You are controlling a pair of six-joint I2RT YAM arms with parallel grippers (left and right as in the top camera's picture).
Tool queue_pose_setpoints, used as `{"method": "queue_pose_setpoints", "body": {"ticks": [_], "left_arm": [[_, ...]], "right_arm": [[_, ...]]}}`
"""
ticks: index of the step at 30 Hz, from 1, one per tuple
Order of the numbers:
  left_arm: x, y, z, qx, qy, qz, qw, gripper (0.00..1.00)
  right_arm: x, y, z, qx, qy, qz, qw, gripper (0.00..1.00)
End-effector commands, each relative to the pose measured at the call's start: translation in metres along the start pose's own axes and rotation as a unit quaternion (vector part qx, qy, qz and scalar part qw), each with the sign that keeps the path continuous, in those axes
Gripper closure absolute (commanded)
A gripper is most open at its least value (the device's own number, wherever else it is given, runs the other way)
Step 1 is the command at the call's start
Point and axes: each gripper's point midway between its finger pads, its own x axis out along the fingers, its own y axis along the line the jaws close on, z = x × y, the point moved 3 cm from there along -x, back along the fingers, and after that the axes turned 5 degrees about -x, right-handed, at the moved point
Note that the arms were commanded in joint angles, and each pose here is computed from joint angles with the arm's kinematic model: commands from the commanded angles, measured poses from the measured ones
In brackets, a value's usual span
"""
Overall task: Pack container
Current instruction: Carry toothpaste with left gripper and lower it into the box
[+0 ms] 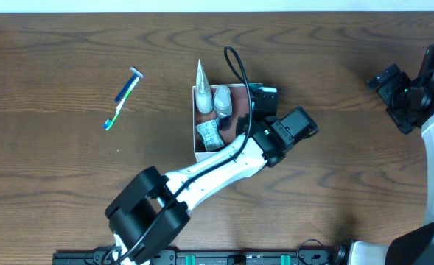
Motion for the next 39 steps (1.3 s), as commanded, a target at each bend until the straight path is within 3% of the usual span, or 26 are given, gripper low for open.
{"method": "queue_pose_setpoints", "body": {"ticks": [1, 14, 30, 39], "left_arm": [[0.016, 0.011, -0.003, -0.012, -0.003, 0.032, 0.999, 0.81], [0.053, 0.015, -0.025, 0.007, 0.02, 0.066, 0.998, 0.81], [0.06, 0.018, -0.027, 0.009, 0.024, 0.073, 0.997, 0.77], [0.052, 0.012, -0.014, 0.078, 0.017, 0.059, 0.995, 0.71]], "right_arm": [[-0.004, -0.001, 0.002, -0.005, -0.007, 0.001, 1.0, 0.01], [-0.004, -0.001, 0.002, -0.005, -0.007, 0.001, 1.0, 0.01], [-0.004, -0.001, 0.002, -0.005, -0.007, 0.001, 1.0, 0.01], [-0.004, -0.001, 0.002, -0.005, -0.007, 0.001, 1.0, 0.01]]}}
